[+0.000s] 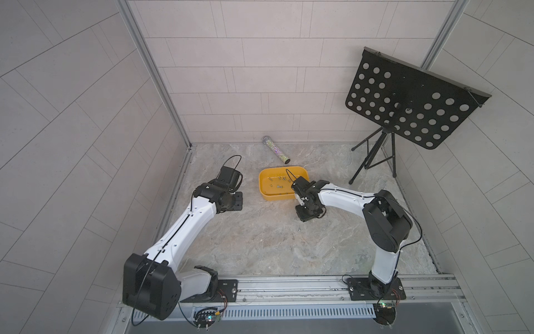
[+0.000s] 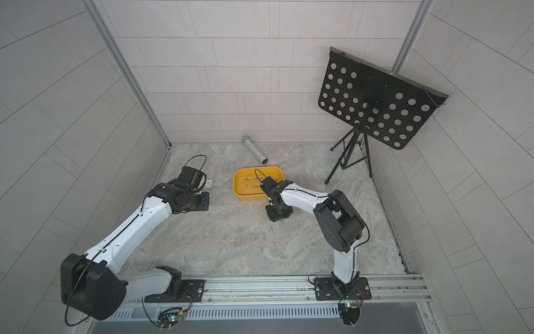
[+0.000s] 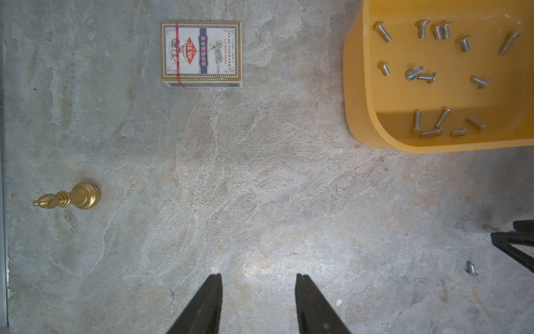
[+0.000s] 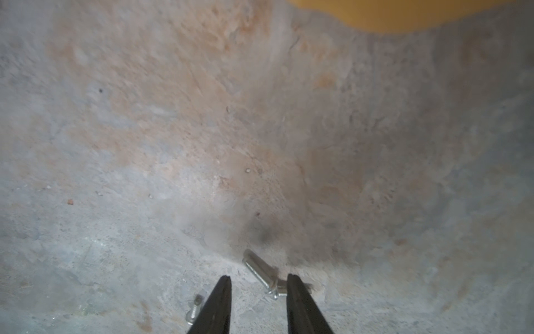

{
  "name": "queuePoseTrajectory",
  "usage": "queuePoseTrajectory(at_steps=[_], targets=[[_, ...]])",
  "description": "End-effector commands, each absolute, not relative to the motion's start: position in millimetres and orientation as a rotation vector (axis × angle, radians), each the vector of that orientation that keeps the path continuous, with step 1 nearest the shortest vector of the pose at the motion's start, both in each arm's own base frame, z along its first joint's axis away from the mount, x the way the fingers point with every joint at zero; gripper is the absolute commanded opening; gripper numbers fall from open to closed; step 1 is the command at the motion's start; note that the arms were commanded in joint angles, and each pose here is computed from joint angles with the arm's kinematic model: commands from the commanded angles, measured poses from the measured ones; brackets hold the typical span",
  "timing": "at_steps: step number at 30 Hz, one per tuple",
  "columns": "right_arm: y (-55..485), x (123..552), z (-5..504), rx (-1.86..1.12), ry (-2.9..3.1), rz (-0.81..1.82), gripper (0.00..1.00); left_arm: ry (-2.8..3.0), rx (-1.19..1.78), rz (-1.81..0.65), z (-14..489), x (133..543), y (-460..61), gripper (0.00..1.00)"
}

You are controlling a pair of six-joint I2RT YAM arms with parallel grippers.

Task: Put the screws on the desktop into the storage box
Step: Pick up the screw from the center of the board.

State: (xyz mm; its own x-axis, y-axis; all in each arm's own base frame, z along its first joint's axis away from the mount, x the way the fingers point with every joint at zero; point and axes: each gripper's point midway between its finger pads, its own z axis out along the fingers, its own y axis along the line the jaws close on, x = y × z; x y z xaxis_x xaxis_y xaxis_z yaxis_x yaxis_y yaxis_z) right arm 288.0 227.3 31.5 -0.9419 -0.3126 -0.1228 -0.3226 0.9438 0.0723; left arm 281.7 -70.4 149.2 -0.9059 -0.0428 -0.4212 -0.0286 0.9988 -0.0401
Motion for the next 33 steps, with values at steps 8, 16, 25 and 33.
queuePoseTrajectory(at_steps=[8, 16, 25, 33], targets=[[226.1, 285.9, 17.1, -0.539, 3.021, 0.082, 0.36, 2.705, -0.059, -0.049, 149.5, 278.9, -67.6, 0.49], [223.2, 281.6, 12.6, -0.541, 3.04, 0.065, 0.28, 2.704, -0.057, -0.048, 149.8, 278.8, -67.4, 0.49], [223.1, 279.7, 11.7, -0.538, 3.047, 0.06, 0.13, 2.705, -0.06, -0.049, 149.4, 278.7, -66.9, 0.49], [224.7, 282.1, 16.3, -0.537, 3.037, 0.057, 0.02, 2.705, -0.062, -0.051, 149.6, 278.7, -66.8, 0.49]])
